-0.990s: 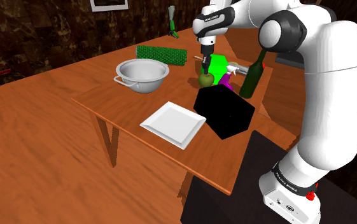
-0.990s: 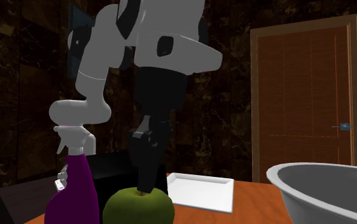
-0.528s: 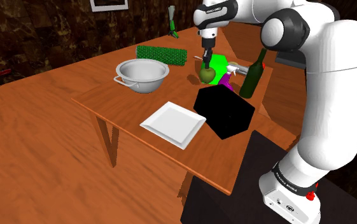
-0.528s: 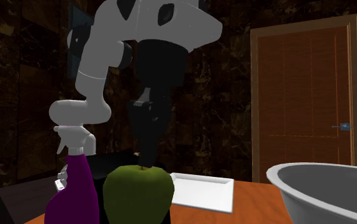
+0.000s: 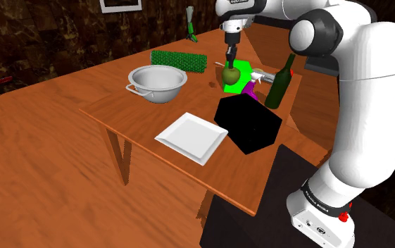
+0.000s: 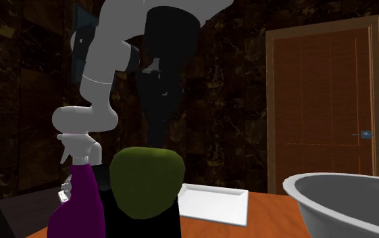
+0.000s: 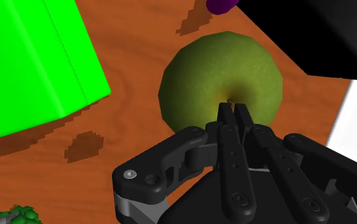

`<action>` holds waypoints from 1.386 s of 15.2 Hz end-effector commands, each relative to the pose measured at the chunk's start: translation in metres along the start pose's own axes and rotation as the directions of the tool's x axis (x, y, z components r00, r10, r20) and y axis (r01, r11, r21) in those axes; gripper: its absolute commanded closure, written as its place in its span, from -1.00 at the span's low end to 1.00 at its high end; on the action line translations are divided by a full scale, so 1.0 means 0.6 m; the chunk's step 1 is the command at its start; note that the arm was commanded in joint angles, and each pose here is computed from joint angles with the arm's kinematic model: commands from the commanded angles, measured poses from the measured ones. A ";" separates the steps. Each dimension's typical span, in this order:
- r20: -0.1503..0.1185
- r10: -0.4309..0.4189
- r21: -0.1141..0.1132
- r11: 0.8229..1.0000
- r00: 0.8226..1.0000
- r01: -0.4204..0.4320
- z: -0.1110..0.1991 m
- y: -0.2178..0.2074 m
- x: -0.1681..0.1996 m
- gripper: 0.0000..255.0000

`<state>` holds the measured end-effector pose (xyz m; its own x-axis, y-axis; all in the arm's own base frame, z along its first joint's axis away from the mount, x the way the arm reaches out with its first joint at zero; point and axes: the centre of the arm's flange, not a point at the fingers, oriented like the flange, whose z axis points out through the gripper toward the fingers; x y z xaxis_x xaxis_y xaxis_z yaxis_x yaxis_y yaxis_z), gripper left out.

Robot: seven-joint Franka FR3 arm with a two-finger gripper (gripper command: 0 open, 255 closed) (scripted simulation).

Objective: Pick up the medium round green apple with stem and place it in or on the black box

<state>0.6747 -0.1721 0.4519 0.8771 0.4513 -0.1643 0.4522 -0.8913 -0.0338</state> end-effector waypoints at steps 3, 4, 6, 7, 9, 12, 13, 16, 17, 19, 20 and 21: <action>0.000 0.000 0.000 1.000 1.000 0.000 -0.034 -0.002 -0.007 1.00; 0.000 0.000 0.000 1.000 1.000 0.000 -0.043 -0.003 -0.008 1.00; 0.000 0.000 0.000 1.000 1.000 0.000 -0.060 -0.003 -0.011 1.00; 0.000 0.000 0.000 1.000 1.000 0.000 -0.069 -0.003 -0.012 1.00; 0.000 0.000 0.000 1.000 1.000 0.000 -0.086 -0.004 -0.015 1.00; 0.000 0.000 0.000 1.000 1.000 0.000 -0.112 -0.005 -0.020 1.00; 0.000 0.000 0.000 1.000 1.000 0.000 -0.121 -0.005 -0.021 1.00; 0.000 0.000 0.000 1.000 1.000 0.000 -0.140 -0.022 -0.039 1.00; 0.000 0.000 0.000 1.000 1.000 0.000 -0.143 -0.038 -0.053 1.00; 0.000 0.000 0.000 1.000 1.000 0.000 -0.147 -0.071 -0.082 1.00; 0.000 0.000 0.000 1.000 1.000 0.000 -0.150 -0.087 -0.097 1.00; 0.000 0.000 0.000 1.000 1.000 0.000 -0.152 -0.103 -0.112 1.00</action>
<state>0.6142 -0.1455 0.5507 0.8771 0.4511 -0.1650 0.4521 -0.8913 -0.0335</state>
